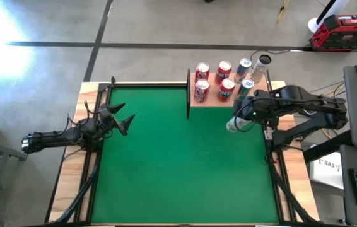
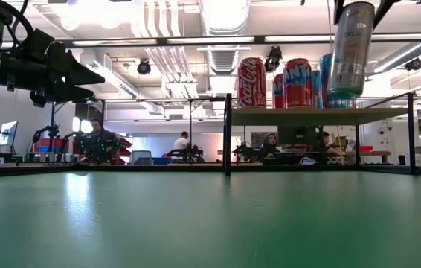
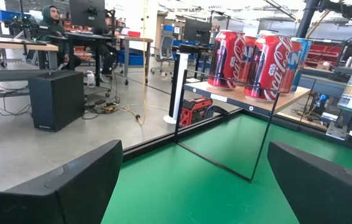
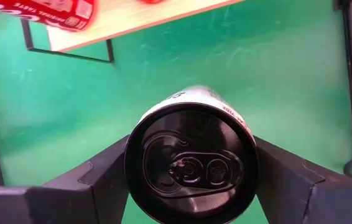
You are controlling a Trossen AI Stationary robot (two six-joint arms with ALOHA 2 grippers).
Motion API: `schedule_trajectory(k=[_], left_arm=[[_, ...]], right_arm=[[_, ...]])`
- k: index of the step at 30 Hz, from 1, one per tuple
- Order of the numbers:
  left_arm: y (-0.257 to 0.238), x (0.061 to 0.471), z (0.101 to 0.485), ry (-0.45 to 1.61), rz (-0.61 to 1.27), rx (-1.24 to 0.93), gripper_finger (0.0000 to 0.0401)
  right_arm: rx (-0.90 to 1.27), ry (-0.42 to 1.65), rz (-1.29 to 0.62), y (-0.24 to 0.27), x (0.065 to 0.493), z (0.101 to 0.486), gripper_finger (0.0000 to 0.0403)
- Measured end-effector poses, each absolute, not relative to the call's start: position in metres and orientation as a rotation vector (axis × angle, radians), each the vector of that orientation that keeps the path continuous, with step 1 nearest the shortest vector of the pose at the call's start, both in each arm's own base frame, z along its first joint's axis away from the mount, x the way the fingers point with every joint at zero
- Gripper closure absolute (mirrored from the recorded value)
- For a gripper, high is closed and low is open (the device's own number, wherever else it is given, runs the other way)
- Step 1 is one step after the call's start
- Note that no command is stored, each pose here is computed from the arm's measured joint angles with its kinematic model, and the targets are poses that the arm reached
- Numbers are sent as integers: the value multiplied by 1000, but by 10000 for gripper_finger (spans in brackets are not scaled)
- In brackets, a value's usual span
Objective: Place canned beverage on shelf
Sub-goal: Put the white yellow soda can on the shelf aligned with the other white yellow soda can
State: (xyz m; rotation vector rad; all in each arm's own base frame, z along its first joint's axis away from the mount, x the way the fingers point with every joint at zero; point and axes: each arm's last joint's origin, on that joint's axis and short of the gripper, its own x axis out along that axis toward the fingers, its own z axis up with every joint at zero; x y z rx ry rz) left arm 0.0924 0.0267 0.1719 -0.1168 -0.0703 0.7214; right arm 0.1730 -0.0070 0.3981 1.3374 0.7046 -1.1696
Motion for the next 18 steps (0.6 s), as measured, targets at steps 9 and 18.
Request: schedule_trajectory(k=[9,18], left_arm=[[27,92,172,-71,721,-117,15],[27,92,172,-71,721,-117,15]], right_arm=[[1297,755,-1254,-15,170,375,135],[1334,747,-1392,-20,161,350,134]])
